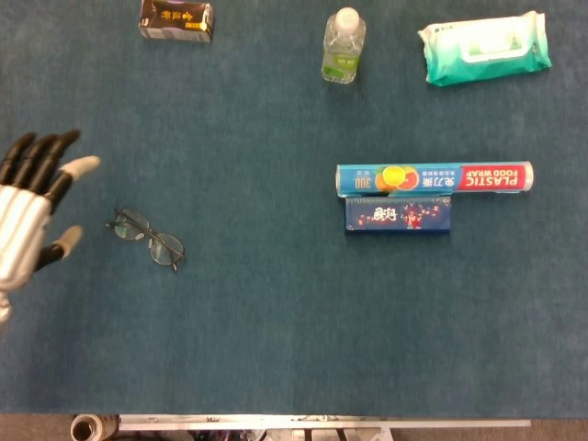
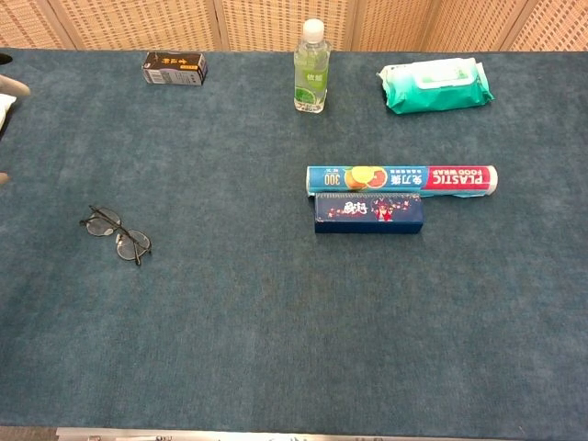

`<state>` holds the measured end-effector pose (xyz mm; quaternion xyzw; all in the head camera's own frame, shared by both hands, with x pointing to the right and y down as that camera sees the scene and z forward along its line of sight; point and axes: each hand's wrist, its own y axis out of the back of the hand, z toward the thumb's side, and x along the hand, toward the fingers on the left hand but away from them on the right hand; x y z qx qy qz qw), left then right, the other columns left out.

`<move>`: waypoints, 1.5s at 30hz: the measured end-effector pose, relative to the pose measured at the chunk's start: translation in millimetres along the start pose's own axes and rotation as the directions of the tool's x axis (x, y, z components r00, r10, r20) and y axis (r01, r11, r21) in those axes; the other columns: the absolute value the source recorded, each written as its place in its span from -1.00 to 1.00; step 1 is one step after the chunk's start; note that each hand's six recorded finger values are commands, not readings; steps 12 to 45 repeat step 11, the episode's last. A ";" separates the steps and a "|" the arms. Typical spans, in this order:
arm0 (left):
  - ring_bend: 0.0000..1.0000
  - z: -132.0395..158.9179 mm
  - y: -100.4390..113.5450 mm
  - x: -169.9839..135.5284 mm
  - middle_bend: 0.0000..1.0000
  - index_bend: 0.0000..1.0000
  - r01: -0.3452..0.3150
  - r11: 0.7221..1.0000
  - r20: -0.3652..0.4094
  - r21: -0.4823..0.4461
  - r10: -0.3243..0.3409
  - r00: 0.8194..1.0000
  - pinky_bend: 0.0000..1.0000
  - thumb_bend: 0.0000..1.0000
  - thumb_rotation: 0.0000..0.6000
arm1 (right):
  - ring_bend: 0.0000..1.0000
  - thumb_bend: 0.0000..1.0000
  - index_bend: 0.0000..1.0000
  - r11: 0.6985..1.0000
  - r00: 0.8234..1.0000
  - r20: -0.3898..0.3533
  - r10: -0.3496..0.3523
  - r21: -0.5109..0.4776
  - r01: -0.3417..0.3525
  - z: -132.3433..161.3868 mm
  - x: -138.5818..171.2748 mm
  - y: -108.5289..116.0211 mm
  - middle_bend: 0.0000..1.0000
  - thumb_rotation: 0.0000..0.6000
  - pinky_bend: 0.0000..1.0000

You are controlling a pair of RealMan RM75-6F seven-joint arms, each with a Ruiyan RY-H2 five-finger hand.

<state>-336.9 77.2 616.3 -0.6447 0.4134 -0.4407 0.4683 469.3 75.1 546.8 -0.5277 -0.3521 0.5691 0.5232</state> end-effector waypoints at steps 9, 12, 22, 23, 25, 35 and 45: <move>-0.76 -12.8 4.0 -24.1 -0.75 -0.59 0.028 0.999 -0.075 0.045 -0.025 0.997 -0.82 -0.66 1.00 | -0.64 -0.91 -0.50 1.000 1.000 0.005 -0.001 0.003 0.001 -1.6 -0.7 0.0 -0.55 1.00 -0.40; -0.76 -16.3 3.2 -23.5 -0.75 -0.59 0.033 0.998 -0.091 0.045 -0.029 0.995 -0.81 -0.66 1.00 | -0.64 -0.91 -0.50 1.000 1.000 0.010 -0.001 0.001 0.001 -3.5 -1.7 0.3 -0.55 1.00 -0.40; -0.76 -16.3 3.2 -23.5 -0.75 -0.59 0.033 0.998 -0.091 0.045 -0.029 0.995 -0.81 -0.66 1.00 | -0.64 -0.91 -0.50 1.000 1.000 0.010 -0.001 0.001 0.001 -3.5 -1.7 0.3 -0.55 1.00 -0.40; -0.76 -16.3 3.2 -23.5 -0.75 -0.59 0.033 0.998 -0.091 0.045 -0.029 0.995 -0.81 -0.66 1.00 | -0.64 -0.91 -0.50 1.000 1.000 0.010 -0.001 0.001 0.001 -3.5 -1.7 0.3 -0.55 1.00 -0.40; -0.76 -16.3 3.2 -23.5 -0.75 -0.59 0.033 0.998 -0.091 0.045 -0.029 0.995 -0.81 -0.66 1.00 | -0.64 -0.91 -0.50 1.000 1.000 0.010 -0.001 0.001 0.001 -3.5 -1.7 0.3 -0.55 1.00 -0.40; -0.76 -16.3 3.2 -23.5 -0.75 -0.59 0.033 0.998 -0.091 0.045 -0.029 0.995 -0.81 -0.66 1.00 | -0.64 -0.91 -0.50 1.000 1.000 0.010 -0.001 0.001 0.001 -3.5 -1.7 0.3 -0.55 1.00 -0.40; -0.76 -16.3 3.2 -23.5 -0.75 -0.59 0.033 0.998 -0.091 0.045 -0.029 0.995 -0.81 -0.66 1.00 | -0.64 -0.91 -0.50 1.000 1.000 0.010 -0.001 0.001 0.001 -3.5 -1.7 0.3 -0.55 1.00 -0.40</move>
